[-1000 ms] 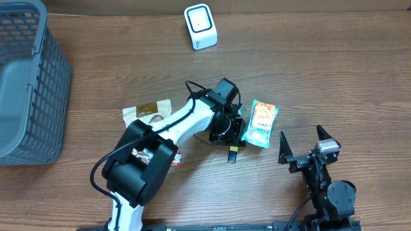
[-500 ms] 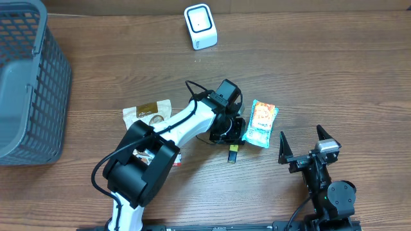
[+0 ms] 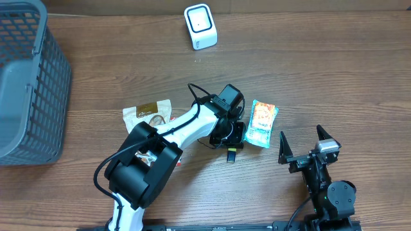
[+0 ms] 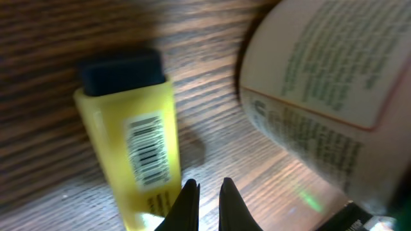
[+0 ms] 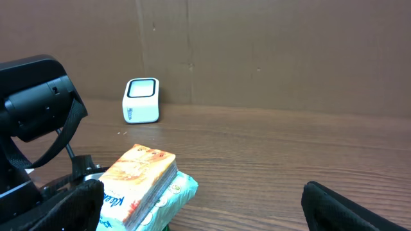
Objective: Scan the item barcode
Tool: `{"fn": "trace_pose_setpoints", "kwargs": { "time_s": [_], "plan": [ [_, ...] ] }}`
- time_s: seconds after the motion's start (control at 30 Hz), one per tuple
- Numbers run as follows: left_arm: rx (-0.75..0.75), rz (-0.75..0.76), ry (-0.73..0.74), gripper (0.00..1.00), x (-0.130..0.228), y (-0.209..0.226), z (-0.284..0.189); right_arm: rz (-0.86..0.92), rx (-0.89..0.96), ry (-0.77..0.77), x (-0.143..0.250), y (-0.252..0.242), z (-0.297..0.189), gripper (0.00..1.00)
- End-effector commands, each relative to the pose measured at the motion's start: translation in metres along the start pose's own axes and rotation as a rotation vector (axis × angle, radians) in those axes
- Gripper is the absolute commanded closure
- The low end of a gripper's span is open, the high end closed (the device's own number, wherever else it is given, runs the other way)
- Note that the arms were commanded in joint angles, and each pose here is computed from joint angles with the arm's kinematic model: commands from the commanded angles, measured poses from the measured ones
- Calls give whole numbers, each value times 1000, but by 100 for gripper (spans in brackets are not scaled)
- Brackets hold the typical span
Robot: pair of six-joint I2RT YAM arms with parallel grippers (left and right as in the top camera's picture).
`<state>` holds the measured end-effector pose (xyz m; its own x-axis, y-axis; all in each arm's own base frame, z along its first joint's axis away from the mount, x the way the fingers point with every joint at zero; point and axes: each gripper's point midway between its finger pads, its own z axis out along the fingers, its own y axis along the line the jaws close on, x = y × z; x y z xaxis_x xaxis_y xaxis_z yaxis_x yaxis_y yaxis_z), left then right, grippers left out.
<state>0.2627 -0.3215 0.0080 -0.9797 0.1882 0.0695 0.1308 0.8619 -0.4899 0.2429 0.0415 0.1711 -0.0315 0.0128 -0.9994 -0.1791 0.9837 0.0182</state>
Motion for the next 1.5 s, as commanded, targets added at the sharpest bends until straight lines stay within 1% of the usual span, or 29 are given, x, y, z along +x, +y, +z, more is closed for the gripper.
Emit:
{"fn": "trace_pose_setpoints", "kwargs": {
  "time_s": [0.0,0.2,0.43,0.53,0.77,0.87,1.07,1.23,1.47],
  "plan": [
    [-42,33,-19,96,-1,7,2,-5,16,-4,2,-3,0,0],
    [-51,91,-13,96,-4,18,-3,-5,16,-4,2,-3,0,0],
    [-84,75,30,96,-2,47,-16,-5,16,-4,2,-3,0,0],
    [-105,54,33,96,-5,63,-24,-5,16,-4,2,-3,0,0],
    [-213,-49,37,96,-7,107,-42,-5,16,-4,2,-3,0,0],
    [-247,-67,33,96,-8,120,-48,-5,16,-4,2,-3,0,0],
    [-262,-83,32,96,-10,131,-53,-5,16,-4,2,-3,0,0],
    [-336,-99,27,96,-9,148,-59,-5,16,-4,2,-3,0,0],
    [-358,-89,31,96,-8,151,-61,-5,16,-4,2,-3,0,0]
  ]
}}
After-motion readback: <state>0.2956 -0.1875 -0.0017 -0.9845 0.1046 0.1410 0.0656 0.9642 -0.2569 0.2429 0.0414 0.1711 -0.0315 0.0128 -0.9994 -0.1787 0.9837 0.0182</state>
